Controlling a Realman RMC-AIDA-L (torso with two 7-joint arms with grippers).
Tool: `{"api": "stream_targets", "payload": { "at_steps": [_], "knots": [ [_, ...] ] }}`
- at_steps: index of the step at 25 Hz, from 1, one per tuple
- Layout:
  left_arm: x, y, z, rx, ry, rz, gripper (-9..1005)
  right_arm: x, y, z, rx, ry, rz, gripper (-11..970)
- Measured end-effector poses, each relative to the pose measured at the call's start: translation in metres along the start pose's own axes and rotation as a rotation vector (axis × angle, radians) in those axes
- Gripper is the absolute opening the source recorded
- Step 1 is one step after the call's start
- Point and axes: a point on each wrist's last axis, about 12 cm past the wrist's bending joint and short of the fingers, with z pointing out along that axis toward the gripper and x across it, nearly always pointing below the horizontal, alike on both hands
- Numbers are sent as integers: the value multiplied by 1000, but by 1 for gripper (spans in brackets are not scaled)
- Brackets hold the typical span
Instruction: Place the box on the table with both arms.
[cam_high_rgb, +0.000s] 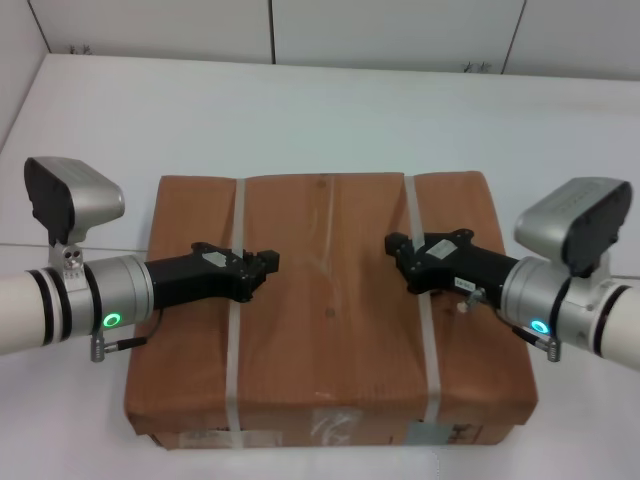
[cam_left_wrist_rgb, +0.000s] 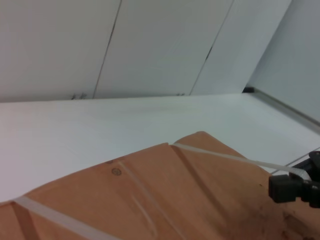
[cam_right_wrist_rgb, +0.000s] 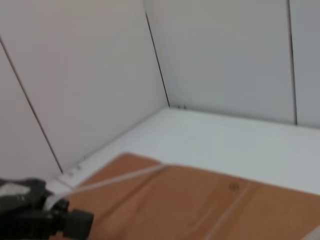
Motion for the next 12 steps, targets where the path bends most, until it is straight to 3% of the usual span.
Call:
{"api": "stream_targets", "payload": {
  "at_steps": [12],
  "knots": [
    [3,6,3,-63,40,9,5,4,6,3,-9,31,-1,35]
  ]
}}
